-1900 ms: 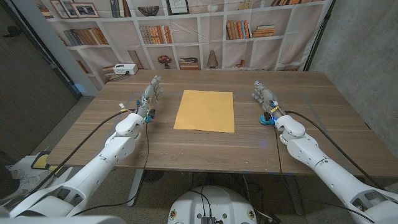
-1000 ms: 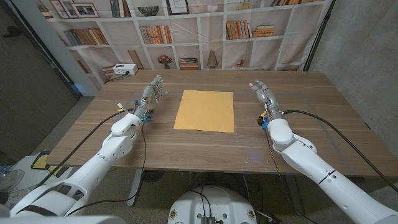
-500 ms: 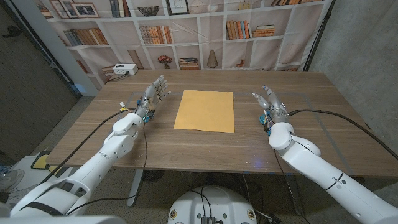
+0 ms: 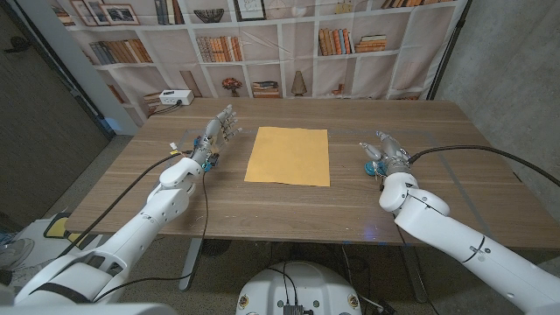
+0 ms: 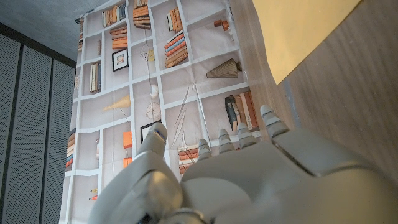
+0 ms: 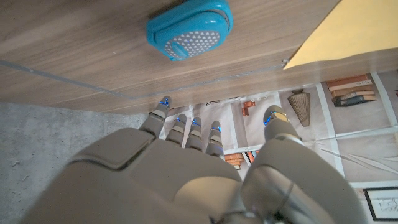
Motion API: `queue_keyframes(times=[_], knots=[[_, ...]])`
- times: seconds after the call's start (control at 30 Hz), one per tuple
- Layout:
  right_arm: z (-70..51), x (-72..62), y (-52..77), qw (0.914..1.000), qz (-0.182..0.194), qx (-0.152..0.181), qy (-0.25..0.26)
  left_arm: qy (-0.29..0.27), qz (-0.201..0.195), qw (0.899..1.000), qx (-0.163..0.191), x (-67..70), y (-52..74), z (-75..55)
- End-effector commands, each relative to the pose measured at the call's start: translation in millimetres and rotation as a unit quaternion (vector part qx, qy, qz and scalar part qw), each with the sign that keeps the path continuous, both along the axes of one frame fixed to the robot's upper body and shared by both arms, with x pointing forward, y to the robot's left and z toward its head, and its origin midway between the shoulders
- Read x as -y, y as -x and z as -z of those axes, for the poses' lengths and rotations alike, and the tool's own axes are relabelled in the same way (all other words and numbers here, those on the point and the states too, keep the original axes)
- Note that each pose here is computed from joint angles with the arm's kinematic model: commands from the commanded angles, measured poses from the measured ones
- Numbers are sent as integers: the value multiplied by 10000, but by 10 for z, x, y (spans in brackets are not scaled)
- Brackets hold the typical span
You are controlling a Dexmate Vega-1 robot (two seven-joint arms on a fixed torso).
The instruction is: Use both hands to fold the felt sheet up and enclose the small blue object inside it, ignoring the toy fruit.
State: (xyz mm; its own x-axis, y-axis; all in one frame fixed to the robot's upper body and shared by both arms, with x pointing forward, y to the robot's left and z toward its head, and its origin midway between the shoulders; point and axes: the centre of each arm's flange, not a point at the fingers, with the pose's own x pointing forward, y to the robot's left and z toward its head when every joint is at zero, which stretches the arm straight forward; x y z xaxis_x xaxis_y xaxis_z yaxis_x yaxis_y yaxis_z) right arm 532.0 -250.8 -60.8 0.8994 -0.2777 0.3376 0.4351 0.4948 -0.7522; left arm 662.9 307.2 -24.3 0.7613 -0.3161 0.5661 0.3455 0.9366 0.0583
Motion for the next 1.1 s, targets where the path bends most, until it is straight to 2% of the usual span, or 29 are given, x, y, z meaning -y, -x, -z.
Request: queue_keyframes(times=[0.03,0.17,0.43,0.87,1.1], knots=[[24,0,73,9957,443,-690,422,-55,41,10000,15,62,-17,-49],[0,-2,67,9922,446,-1003,596,-38,67,10000,11,75,-29,-52],[-11,8,24,9873,420,-1390,648,-39,40,10000,-4,79,-37,-53],[-67,-56,-149,9794,363,-1672,1068,-33,3,10000,7,66,-19,-74],[-21,-19,-220,9701,488,-2088,1139,-20,-28,10000,39,57,-5,-95]])
